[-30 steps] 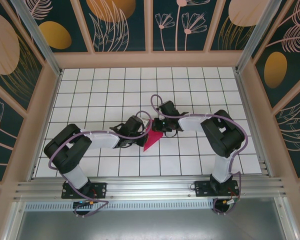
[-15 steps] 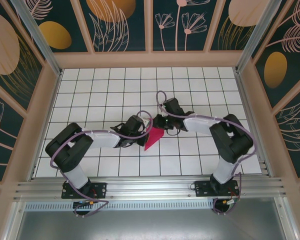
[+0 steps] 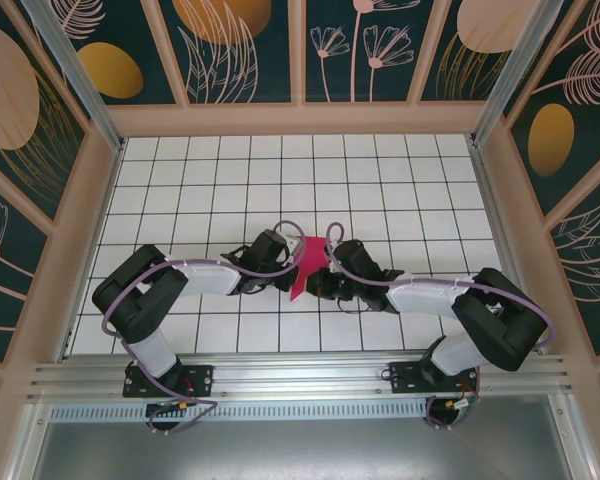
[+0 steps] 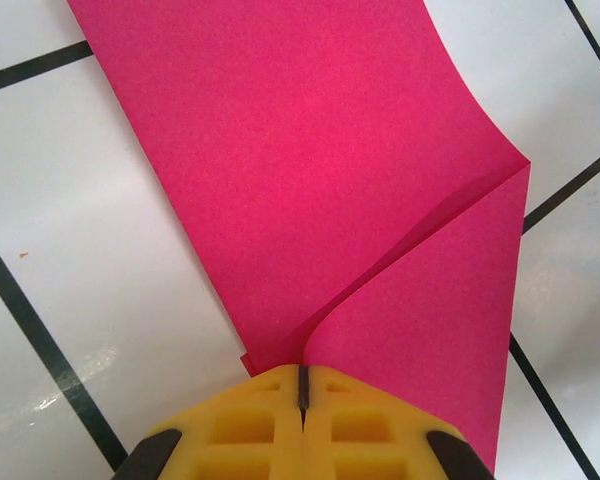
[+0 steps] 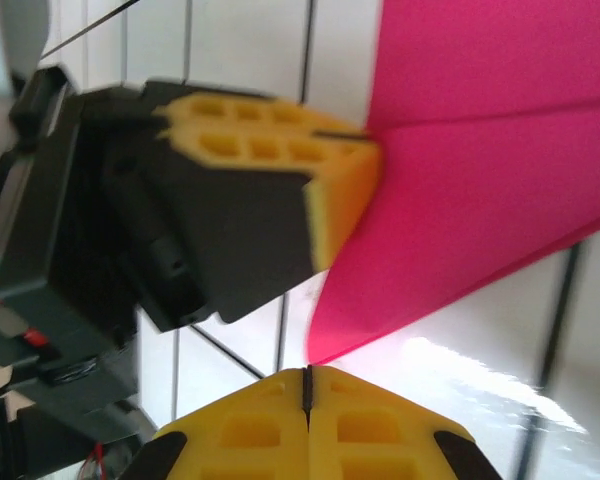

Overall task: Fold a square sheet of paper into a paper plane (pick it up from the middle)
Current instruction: Third fold the triangle at the center of the table.

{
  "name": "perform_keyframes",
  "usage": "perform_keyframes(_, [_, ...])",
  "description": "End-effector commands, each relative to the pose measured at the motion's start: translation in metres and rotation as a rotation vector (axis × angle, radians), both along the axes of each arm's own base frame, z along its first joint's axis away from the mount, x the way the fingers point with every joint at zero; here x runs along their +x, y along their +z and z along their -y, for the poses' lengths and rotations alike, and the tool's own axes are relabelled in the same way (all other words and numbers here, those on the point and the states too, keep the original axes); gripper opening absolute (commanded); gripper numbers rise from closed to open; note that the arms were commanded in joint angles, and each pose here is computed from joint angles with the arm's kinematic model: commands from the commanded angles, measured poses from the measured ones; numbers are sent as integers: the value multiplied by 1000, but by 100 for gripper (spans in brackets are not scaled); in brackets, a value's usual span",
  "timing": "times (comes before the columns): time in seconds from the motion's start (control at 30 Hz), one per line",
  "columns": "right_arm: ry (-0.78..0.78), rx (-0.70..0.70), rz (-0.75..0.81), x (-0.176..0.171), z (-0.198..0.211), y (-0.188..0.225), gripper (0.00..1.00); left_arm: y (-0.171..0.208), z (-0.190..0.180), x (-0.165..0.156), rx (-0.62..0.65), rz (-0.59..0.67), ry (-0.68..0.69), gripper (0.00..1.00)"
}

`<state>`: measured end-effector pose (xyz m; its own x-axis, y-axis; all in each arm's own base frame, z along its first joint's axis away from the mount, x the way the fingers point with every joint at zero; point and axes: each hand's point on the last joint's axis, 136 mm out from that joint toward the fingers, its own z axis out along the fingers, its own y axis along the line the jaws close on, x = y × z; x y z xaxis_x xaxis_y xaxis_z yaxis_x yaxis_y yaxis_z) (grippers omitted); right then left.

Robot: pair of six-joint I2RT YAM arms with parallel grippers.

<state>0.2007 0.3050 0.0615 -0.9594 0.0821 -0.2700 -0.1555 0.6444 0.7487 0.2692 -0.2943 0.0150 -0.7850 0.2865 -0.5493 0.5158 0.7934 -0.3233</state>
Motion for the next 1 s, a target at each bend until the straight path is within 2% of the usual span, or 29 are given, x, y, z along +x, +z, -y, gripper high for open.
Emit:
perform_keyframes(0.0, [-7,108,-15,-2,-16,4,4,-21,-7,-7,53,-58,-3,0])
perform_keyframes(0.53, [9,118,-47,2,-33,-20,4,-23,-8,-8,57,-63,-3,0])
perform_keyframes(0.73, [-10,43,-85,1,-26,-44,4,-24,-8,-8,58,-65,-3,0])
perform_keyframes(0.97, [2,61,-59,-1,-27,-29,5,-25,-9,-8,60,-67,-2,0])
